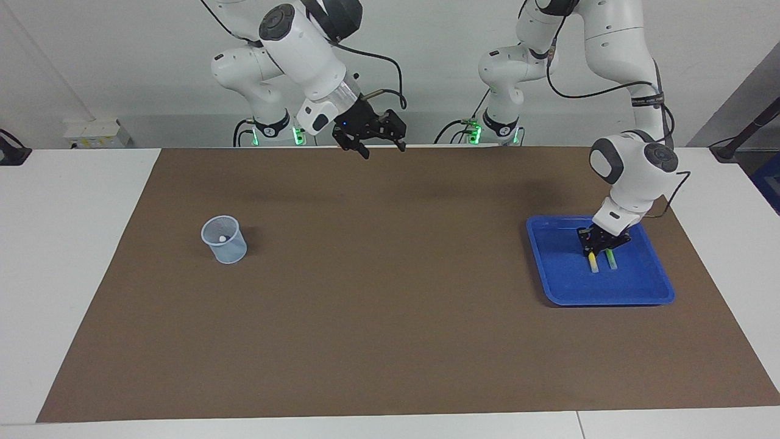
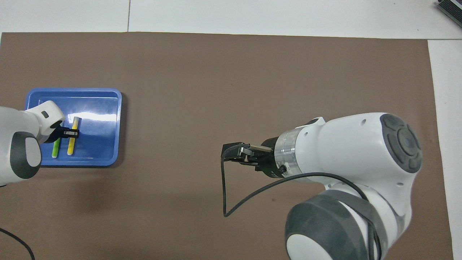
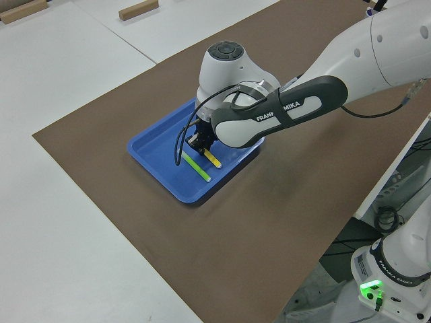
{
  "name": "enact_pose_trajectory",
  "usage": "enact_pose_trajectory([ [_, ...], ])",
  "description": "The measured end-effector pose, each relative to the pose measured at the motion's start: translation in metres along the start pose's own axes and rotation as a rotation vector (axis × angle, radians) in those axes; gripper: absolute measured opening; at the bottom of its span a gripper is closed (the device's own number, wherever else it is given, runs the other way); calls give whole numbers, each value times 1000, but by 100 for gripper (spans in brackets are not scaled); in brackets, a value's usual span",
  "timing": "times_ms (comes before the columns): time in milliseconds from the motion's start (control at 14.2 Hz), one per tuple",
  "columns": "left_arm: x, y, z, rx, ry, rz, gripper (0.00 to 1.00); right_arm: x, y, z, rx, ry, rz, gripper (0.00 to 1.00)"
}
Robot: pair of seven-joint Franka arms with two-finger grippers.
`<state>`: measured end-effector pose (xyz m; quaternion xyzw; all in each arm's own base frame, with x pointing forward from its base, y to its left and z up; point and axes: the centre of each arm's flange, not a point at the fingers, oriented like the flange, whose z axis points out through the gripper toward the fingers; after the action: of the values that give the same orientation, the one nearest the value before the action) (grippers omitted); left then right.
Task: Transfer and insert pens with both arms
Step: 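Reach the left gripper to the yellow pen and grasp it, then lift the yellow pen with the left gripper toward the right gripper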
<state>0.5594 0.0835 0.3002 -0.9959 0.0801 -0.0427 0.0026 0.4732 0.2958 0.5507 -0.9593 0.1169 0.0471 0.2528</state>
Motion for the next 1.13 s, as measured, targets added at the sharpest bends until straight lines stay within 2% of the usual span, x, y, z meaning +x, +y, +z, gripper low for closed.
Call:
enact_pose_trajectory([
  [353,0,0,0,-1,-3,-38,17,0,0,0,0,0,0,100],
  [565,2,2,-6,-19,-63,-140,17,-1,0,-1,1,1,-1,100],
  [776,10,9,-35,-37,-115,-254,17,-1,0,-1,1,0,-1,100],
  [988,13,20,-73,-112,-117,-374,17,-1,0,-1,1,0,-1,100],
  [1129,9,28,-94,-132,-131,-446,17,-1,0,-1,1,0,-1,100],
])
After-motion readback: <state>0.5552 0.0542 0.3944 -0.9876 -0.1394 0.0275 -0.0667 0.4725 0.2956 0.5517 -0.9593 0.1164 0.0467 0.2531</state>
